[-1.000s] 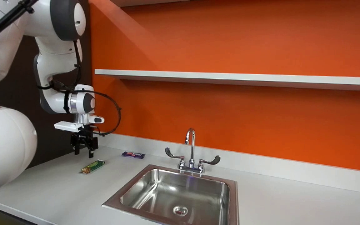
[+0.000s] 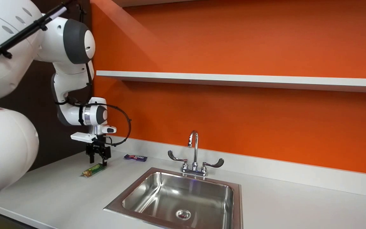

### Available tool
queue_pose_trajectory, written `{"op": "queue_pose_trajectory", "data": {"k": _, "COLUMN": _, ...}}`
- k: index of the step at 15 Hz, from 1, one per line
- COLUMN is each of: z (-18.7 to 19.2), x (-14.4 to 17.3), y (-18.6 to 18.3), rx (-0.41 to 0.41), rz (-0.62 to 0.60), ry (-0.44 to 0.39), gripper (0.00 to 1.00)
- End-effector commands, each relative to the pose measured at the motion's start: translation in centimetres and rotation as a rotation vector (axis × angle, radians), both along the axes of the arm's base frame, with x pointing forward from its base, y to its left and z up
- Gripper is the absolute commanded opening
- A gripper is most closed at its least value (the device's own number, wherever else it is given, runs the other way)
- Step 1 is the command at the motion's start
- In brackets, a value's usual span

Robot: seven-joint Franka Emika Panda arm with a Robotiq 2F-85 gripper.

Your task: Place the green bar in the sink

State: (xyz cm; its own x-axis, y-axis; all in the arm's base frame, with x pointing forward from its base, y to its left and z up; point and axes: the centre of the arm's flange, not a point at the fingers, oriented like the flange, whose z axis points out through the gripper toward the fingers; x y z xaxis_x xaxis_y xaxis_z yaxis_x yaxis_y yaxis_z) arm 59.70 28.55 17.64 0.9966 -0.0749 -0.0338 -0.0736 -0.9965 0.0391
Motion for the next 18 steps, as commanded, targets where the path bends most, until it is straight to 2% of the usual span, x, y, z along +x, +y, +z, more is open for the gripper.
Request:
{"op": "queue_pose_trajectory", "data": {"k": 1, "z": -0.1, "x": 0.5, "y": 0.3, "rx": -0.005, "rz": -0.025, "ry": 0.014, "gripper": 1.0}}
{"op": "queue_pose_trajectory", "data": {"k": 18, "z": -1.4, "x": -0.6, "y": -0.2, "rx": -0.012, "rz": -0.016, "ry": 0.037, "gripper": 1.0}}
